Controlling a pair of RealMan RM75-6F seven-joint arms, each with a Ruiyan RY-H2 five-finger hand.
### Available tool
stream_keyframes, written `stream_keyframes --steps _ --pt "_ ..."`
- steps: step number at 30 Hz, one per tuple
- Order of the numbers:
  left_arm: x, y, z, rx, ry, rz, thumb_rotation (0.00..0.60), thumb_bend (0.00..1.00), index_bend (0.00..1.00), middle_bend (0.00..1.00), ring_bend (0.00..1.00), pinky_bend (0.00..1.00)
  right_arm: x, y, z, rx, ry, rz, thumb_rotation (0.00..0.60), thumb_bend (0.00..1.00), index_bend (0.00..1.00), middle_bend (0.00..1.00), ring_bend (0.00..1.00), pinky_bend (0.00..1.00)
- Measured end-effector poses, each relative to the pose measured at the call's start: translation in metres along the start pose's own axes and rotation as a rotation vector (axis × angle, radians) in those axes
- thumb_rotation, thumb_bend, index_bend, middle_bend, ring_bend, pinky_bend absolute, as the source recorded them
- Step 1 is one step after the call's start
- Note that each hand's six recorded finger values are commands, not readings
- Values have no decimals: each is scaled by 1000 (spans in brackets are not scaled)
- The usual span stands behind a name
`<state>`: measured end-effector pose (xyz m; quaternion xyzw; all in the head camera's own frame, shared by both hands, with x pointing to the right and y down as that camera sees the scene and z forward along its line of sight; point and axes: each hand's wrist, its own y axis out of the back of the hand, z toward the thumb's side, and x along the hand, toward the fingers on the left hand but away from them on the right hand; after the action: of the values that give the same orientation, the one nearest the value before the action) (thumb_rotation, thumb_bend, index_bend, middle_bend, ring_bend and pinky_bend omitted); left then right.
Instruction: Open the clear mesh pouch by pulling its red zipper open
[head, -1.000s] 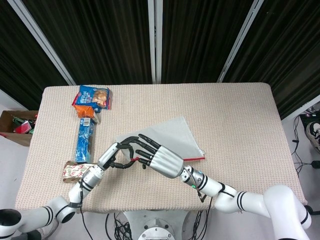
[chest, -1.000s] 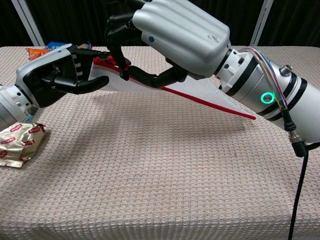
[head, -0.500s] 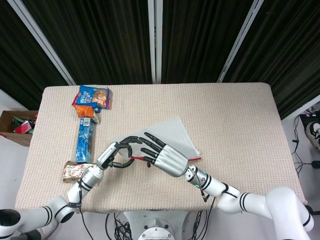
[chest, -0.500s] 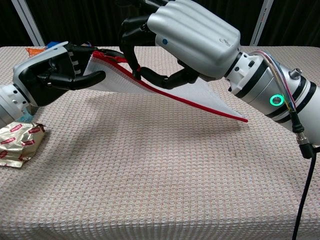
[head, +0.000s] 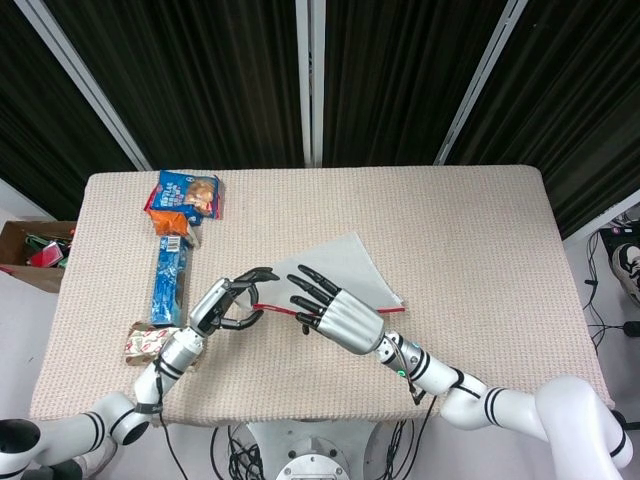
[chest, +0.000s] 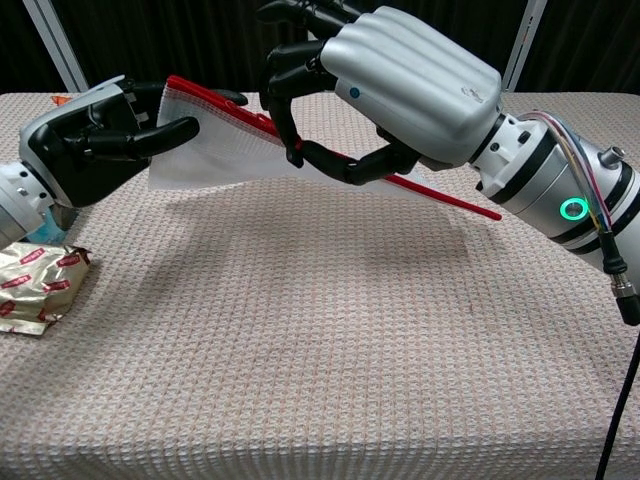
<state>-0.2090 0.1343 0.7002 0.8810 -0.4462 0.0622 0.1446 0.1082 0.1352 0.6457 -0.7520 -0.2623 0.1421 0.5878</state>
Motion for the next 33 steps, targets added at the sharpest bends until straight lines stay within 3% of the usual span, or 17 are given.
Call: stream_keyframes --steps 11,24,33 --pt "-6 20 1 -28 1 69 600 394 673 258 119 156 31 2 -22 62 -47 45 600 534 983 325 48 0" --pt "-14 44 -14 16 57 154 600 398 675 258 120 156 102 11 -69 167 -193 158 600 534 984 325 48 0" --pt "-19 48 -26 39 98 174 600 400 678 258 119 156 152 18 -92 199 -310 221 600 534 984 325 45 0"
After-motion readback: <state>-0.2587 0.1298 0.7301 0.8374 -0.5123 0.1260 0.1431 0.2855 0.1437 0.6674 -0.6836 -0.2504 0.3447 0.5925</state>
